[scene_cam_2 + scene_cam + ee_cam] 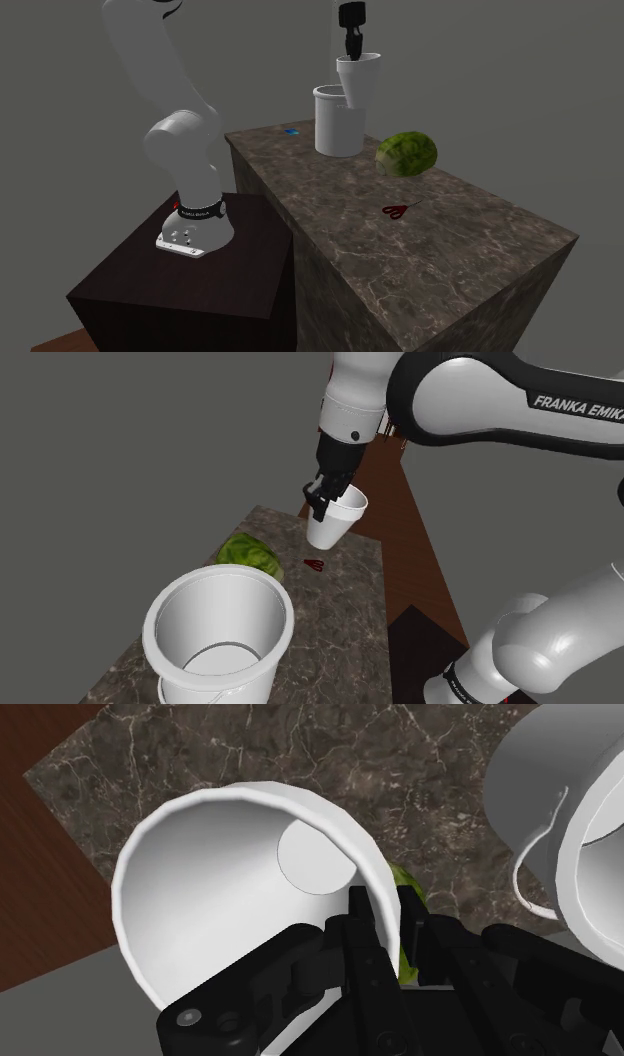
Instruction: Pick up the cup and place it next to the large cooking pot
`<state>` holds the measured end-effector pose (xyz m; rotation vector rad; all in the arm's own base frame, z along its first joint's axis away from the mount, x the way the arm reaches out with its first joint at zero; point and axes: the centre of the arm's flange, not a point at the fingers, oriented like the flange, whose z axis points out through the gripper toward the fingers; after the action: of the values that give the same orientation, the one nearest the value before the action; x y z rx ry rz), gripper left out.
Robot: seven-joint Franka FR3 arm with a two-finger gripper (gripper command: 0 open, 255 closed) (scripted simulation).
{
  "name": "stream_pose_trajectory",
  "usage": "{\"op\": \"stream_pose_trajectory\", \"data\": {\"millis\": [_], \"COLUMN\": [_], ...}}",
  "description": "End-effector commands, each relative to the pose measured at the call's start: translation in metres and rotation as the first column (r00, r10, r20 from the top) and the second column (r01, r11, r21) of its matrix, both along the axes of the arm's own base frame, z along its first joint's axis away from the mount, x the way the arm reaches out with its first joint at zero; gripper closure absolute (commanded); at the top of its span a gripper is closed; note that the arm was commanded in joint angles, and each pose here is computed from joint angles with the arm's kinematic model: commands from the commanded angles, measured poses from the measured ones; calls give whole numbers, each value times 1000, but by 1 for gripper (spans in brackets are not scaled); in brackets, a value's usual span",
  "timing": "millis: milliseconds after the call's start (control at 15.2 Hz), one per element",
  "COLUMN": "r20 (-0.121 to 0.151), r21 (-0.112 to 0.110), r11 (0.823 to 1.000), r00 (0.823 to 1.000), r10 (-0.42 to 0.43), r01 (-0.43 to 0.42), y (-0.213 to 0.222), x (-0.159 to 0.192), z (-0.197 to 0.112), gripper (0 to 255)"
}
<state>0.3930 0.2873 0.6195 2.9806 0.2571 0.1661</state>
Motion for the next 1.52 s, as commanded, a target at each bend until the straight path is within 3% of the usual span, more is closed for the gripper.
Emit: {"op": "stream_pose_trajectory", "data": {"millis": [0,1452], "r20": [1,1], "r21": [0,0], "r11": [1000,1000], "r00": [1000,1000], "r10": [0,0], "r01": [0,0], "y": [0,0], "x": [-1,-1], "z": [-11,-128], "gripper": [255,255]}}
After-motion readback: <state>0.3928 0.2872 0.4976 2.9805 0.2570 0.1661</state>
